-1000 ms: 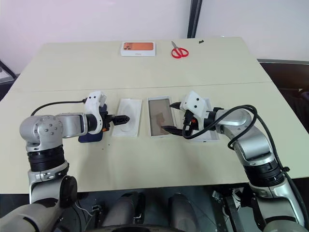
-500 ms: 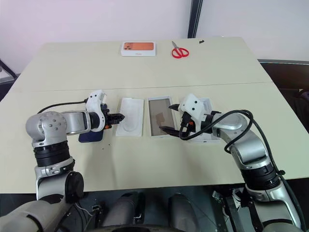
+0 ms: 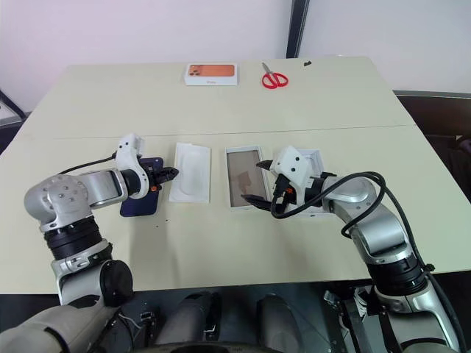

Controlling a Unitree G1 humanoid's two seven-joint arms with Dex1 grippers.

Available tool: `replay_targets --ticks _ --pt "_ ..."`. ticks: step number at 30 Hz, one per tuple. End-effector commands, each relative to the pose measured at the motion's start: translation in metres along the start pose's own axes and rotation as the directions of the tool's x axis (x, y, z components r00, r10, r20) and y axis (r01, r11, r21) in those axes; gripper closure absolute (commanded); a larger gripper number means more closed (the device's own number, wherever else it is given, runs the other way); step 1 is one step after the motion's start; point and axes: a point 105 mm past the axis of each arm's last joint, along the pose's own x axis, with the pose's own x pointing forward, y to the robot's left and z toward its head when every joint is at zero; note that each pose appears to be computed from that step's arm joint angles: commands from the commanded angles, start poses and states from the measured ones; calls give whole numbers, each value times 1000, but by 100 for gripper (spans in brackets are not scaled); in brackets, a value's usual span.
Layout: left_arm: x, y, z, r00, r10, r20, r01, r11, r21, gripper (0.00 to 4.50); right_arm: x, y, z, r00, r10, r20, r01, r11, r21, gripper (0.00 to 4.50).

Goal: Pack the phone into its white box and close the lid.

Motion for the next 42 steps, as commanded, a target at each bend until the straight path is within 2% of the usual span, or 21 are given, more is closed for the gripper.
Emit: replay_targets --ticks 1,5,11,15,21,31,32,34,39,42 --pt "-10 -36 25 980 -164 111 162 986 29 447 -4 -2 16 999 -6 34 8 998 -56 0" --pt "7 -75 10 957 -280 75 280 960 8 447 -7 -12 15 999 -34 21 36 997 -69 0" --pt "24 -96 -19 955 -298 -6 297 954 -30 447 -9 -16 13 999 -53 13 53 996 -73 0" --pt "34 -97 -42 970 -236 -62 233 971 -60 447 -12 -18 11 998 -68 4 68 995 -72 0" --pt "40 -98 -61 976 -192 -104 182 978 -100 447 -15 -23 8 996 -90 -5 90 993 -75 0" --pt "44 -119 -76 950 -264 -164 251 963 -96 447 -12 -24 7 996 -92 -5 91 993 -79 0" --pt "44 -121 -77 946 -274 -172 261 961 -93 389 -12 -24 7 996 -92 -4 91 993 -79 0" --pt "44 -124 -79 938 -291 -187 278 956 -90 315 -12 -24 7 996 -92 -4 91 993 -79 0" --pt "40 -119 -79 931 -307 -197 297 952 -77 67 -13 -24 8 995 -96 -4 95 992 -80 0" --pt "36 -110 -72 937 -301 -180 294 954 -61 67 -12 -24 8 995 -96 -8 95 992 -87 0"
